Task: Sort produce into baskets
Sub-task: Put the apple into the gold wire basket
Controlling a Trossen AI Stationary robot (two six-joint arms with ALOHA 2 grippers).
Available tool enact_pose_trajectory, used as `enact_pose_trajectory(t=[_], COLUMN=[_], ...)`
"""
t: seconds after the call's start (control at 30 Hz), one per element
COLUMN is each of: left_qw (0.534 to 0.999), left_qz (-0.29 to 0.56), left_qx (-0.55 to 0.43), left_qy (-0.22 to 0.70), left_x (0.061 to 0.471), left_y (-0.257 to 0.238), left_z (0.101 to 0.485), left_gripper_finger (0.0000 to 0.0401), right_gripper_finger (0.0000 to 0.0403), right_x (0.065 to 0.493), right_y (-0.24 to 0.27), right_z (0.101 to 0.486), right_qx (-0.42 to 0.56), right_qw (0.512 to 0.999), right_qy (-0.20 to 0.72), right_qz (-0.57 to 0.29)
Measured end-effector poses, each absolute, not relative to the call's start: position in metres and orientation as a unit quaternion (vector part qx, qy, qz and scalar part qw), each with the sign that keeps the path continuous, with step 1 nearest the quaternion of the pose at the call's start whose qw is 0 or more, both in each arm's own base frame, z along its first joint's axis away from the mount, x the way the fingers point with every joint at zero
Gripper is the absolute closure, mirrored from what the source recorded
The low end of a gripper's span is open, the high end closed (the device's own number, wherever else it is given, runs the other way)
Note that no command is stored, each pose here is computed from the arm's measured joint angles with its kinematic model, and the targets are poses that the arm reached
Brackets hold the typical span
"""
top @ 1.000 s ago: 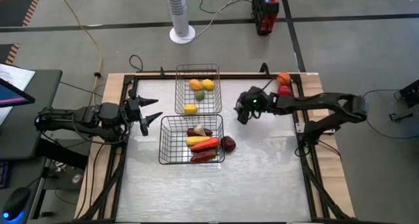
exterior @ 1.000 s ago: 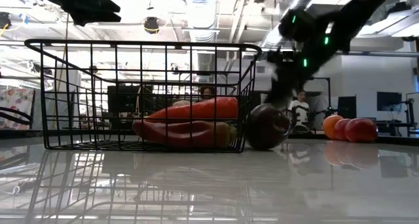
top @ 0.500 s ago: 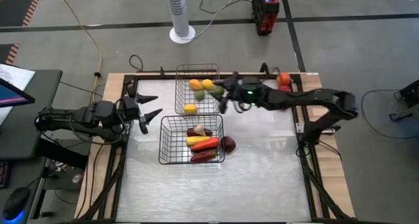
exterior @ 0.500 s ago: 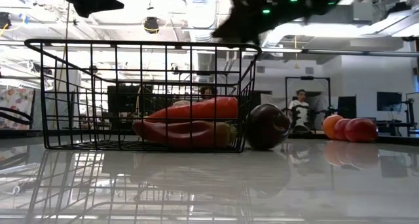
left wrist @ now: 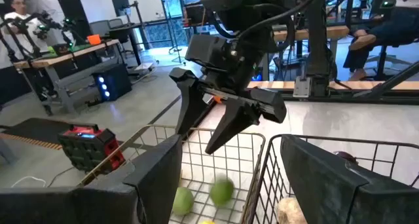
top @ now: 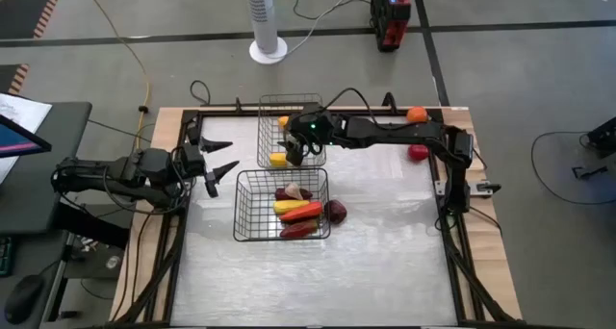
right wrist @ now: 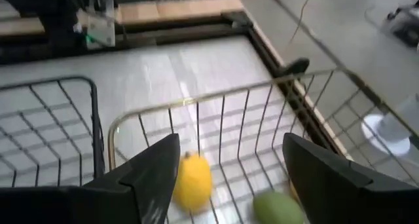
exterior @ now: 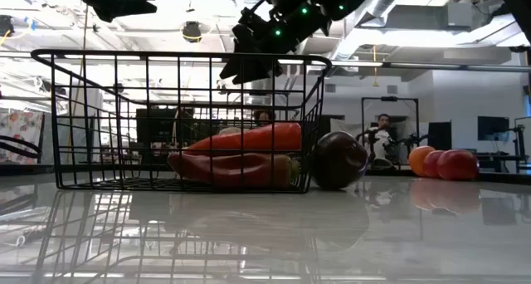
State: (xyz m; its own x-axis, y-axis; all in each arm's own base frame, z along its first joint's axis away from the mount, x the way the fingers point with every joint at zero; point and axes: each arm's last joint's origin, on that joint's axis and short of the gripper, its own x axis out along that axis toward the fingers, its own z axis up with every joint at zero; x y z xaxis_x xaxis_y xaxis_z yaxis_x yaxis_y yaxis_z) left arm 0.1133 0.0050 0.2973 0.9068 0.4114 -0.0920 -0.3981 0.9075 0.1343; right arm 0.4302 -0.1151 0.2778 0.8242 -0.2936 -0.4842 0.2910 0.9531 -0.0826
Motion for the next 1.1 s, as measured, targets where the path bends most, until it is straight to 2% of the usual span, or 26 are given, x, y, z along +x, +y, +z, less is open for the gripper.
enact_pose_trajectory(t=[0.23, 0.33, 0.47, 0.6, 0.8, 0.97, 1.1], left_qw=[0.978, 0.98, 0.98, 0.981, 0.985, 0.985, 0.985], left_qz=[0.193, 0.182, 0.182, 0.18, 0.164, 0.161, 0.162], left_qx=[0.047, 0.042, 0.037, 0.024, 0.009, 0.005, 0.011], left_qy=[0.064, 0.069, 0.072, 0.069, 0.059, 0.058, 0.059], left_x=[0.113, 0.113, 0.113, 0.114, 0.114, 0.114, 0.114], left_y=[0.004, 0.004, 0.004, 0.003, 0.002, 0.002, 0.002], left_z=[0.296, 0.295, 0.294, 0.294, 0.295, 0.295, 0.295], left_gripper_finger=[0.0152, 0.0152, 0.0152, 0.0152, 0.0152, 0.0152, 0.0152], right_gripper_finger=[0.0086, 0.0086, 0.0086, 0.0086, 0.0085, 0.008, 0.0055], right_x=[0.406, 0.384, 0.351, 0.314, 0.269, 0.254, 0.254], right_y=[-0.096, -0.07, -0.026, 0.007, 0.042, 0.061, 0.071], right_z=[0.298, 0.301, 0.302, 0.283, 0.235, 0.199, 0.178], right_qx=[-0.002, -0.02, -0.027, 0.003, 0.062, 0.061, 0.048], right_qw=[0.925, 0.897, 0.885, 0.882, 0.892, 0.898, 0.892], right_qy=[0.348, 0.394, 0.406, 0.404, 0.375, 0.379, 0.405], right_qz=[-0.151, -0.197, -0.225, -0.241, -0.246, -0.214, -0.194])
